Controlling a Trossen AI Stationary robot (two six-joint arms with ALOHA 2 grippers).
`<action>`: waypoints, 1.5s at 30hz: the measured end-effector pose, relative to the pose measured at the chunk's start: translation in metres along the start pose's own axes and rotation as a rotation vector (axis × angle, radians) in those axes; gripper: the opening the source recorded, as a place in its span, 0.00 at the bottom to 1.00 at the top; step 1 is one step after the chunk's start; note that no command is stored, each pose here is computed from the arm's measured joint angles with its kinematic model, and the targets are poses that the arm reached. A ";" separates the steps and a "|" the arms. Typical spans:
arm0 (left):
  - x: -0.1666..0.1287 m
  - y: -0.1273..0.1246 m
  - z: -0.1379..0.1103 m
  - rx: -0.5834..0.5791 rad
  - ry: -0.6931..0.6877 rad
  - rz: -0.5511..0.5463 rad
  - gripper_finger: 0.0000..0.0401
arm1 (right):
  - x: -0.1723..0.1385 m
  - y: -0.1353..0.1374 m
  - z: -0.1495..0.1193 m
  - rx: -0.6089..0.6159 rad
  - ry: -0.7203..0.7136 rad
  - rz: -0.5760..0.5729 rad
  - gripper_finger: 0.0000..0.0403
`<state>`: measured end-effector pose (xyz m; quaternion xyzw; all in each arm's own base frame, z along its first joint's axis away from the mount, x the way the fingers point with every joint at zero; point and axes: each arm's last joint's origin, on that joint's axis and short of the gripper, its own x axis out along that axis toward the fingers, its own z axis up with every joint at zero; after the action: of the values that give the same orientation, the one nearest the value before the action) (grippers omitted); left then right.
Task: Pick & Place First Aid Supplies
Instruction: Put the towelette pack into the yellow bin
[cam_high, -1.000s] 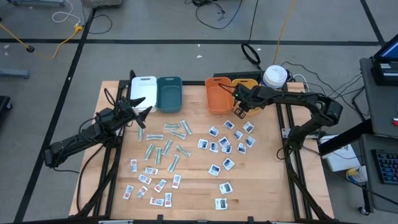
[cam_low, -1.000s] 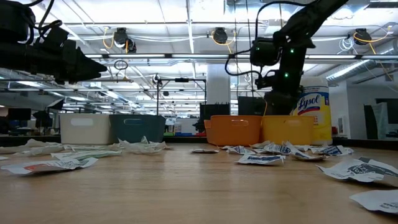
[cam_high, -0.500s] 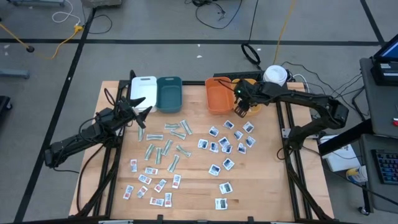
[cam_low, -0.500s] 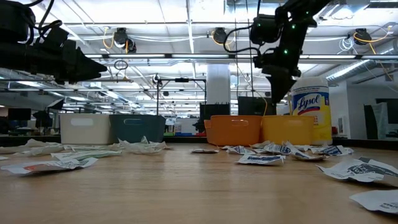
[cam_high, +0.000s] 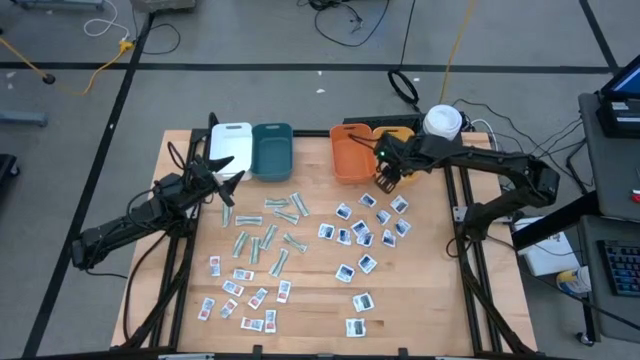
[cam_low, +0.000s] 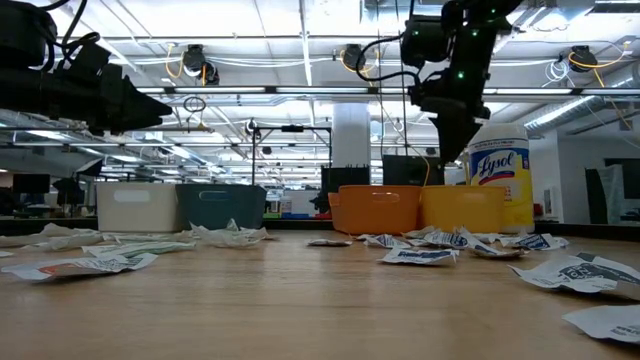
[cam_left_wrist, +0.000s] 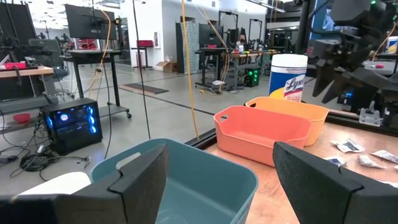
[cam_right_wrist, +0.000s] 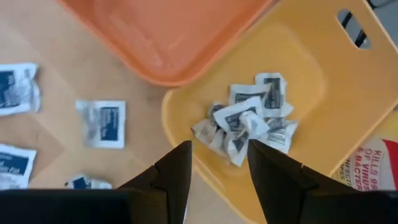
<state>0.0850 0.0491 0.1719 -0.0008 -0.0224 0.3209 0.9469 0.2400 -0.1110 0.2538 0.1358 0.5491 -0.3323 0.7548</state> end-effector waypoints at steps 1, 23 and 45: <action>0.000 0.000 0.000 0.000 0.000 0.000 0.74 | -0.001 0.004 -0.001 -0.017 -0.001 0.006 0.38; 0.000 0.000 0.000 0.000 0.000 0.000 0.74 | -0.065 0.154 -0.082 -0.561 -0.227 0.335 0.38; 0.000 0.000 0.000 0.000 0.000 0.000 0.74 | -0.048 0.235 -0.145 -0.650 -0.113 0.543 0.38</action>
<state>0.0849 0.0491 0.1719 -0.0006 -0.0226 0.3210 0.9468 0.2778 0.1633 0.2079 0.0119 0.5274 0.0619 0.8473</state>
